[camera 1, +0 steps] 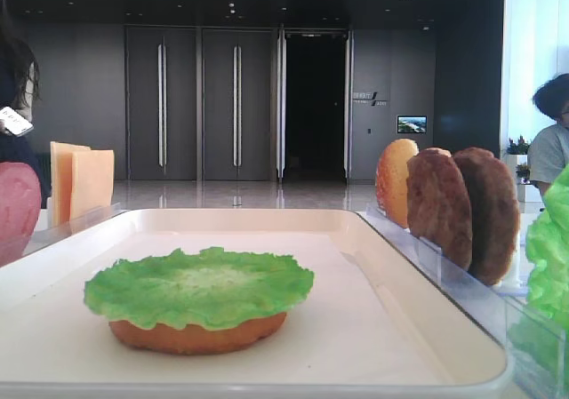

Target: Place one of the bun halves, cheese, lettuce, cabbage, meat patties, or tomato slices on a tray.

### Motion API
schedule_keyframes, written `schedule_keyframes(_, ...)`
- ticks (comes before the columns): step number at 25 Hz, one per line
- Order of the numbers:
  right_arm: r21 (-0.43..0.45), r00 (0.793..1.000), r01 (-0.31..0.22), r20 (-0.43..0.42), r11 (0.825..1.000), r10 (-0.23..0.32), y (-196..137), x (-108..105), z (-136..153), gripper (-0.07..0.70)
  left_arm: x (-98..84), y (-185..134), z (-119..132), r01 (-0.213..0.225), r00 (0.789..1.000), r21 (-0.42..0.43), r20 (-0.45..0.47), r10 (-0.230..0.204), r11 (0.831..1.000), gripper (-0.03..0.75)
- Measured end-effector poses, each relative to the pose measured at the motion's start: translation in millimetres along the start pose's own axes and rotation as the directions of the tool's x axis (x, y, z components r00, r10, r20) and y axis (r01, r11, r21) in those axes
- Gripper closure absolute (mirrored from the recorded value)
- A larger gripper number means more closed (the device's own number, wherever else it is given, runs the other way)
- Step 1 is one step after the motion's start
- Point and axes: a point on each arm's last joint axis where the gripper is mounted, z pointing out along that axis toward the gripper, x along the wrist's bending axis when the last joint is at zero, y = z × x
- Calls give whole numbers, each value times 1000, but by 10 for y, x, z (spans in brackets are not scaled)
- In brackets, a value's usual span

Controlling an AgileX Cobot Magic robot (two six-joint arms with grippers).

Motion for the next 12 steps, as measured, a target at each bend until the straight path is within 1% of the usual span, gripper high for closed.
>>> schedule_keyframes(3, -36, 1000, 0, 0, 999, 0, -155, -9, -161, 55, 0, 0, 0, 0, 1000, 0, 0, 0, 1000, 722)
schedule_keyframes(5, -49, 1000, 0, 0, 999, 0, -299, -11, -217, 55, 0, 0, 0, 0, 1000, 0, 0, 0, 1000, 722)
schedule_keyframes(9, -47, 1000, -3, -14, 999, 2, -601, 6, -196, 56, 0, 0, 0, 2, 1000, 0, 0, -2, 1000, 722)
schedule_keyframes(12, -63, 999, -1, -33, 998, -1, -829, 27, -172, 57, 0, 0, 0, 18, 1000, 0, 0, -18, 1000, 722)
